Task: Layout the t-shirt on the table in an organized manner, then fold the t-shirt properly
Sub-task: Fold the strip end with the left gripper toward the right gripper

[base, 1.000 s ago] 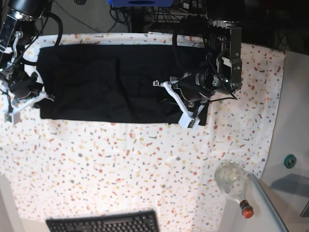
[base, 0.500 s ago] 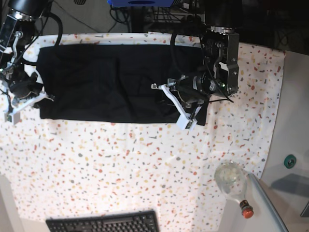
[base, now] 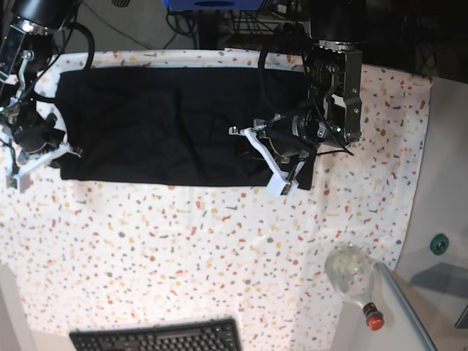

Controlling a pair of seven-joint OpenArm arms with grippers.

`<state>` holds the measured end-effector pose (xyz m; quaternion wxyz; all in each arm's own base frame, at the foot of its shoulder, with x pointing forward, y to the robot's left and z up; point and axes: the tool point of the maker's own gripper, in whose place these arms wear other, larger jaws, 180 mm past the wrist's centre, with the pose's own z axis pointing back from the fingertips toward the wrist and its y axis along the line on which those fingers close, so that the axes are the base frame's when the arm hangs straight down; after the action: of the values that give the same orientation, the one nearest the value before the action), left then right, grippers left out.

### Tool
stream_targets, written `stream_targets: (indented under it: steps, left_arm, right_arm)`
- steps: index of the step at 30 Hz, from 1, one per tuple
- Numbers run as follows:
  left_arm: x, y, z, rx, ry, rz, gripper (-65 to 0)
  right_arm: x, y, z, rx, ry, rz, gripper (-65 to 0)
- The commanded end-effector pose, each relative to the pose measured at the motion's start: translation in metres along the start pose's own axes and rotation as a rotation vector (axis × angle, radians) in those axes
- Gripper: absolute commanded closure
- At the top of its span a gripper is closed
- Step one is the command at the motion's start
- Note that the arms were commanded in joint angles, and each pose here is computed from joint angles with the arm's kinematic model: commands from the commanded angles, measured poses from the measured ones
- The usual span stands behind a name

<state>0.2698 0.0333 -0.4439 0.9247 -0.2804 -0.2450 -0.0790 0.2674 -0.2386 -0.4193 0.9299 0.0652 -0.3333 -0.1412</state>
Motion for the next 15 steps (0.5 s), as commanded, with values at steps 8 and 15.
stream_targets:
  steps: [8,15]
  left_arm:
    - [0.016,-0.013,0.0,-0.036,-0.038,-0.035,0.0]
    - [0.012,-0.031,-0.007,-0.07,-0.016,-0.082,-14.2]
  right_arm:
    - [0.015,0.002,0.003,0.008,-0.046,0.01,0.0]
    - [0.015,0.003,0.003,0.009,-0.046,0.009,0.0]
